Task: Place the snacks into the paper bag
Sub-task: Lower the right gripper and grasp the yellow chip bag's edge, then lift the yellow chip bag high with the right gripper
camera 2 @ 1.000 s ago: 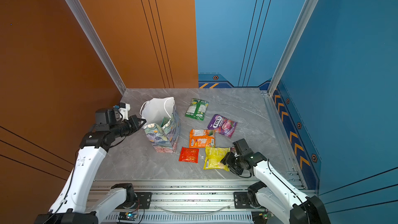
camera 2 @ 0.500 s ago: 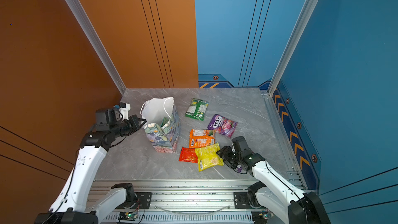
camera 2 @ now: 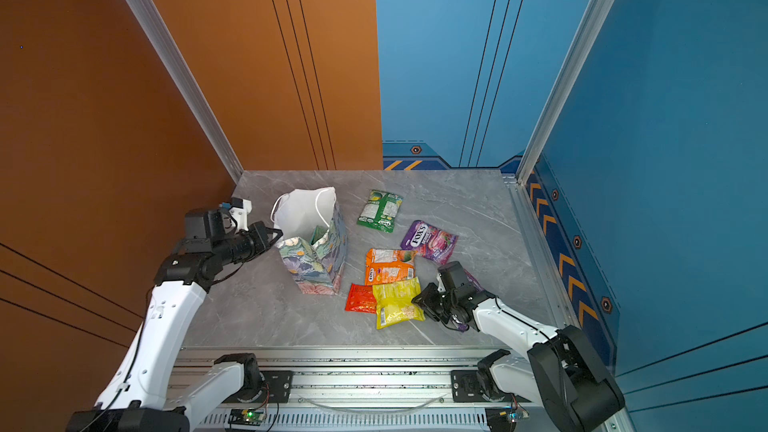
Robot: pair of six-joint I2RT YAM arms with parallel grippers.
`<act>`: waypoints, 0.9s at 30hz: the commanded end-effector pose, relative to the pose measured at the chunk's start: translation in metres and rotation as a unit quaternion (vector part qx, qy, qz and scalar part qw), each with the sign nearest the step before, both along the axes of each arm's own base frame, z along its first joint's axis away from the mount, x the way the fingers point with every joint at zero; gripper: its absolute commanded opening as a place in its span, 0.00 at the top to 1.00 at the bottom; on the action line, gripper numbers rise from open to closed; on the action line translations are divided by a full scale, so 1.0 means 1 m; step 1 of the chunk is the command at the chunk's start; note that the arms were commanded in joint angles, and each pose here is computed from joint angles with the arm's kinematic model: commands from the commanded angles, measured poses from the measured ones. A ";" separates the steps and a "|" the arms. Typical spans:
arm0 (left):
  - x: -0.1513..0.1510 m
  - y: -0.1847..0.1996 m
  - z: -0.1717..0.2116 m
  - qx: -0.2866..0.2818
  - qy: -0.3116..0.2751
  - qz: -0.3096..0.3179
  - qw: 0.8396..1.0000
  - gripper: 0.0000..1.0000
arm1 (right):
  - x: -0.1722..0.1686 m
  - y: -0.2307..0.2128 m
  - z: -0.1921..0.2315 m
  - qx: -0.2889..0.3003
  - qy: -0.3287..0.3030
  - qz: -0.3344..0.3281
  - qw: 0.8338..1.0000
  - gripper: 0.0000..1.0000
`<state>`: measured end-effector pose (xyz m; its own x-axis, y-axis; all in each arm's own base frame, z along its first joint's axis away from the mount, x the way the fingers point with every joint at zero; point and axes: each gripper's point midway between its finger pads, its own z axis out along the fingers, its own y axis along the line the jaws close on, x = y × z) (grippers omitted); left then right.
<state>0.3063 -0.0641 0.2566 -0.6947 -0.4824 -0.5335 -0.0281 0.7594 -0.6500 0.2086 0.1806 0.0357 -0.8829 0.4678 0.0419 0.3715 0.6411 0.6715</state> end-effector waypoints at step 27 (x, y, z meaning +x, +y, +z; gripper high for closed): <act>0.002 -0.002 -0.002 0.001 0.004 -0.003 1.000 1.00 | 0.099 0.066 0.245 -0.085 -0.284 0.042 0.954 1.00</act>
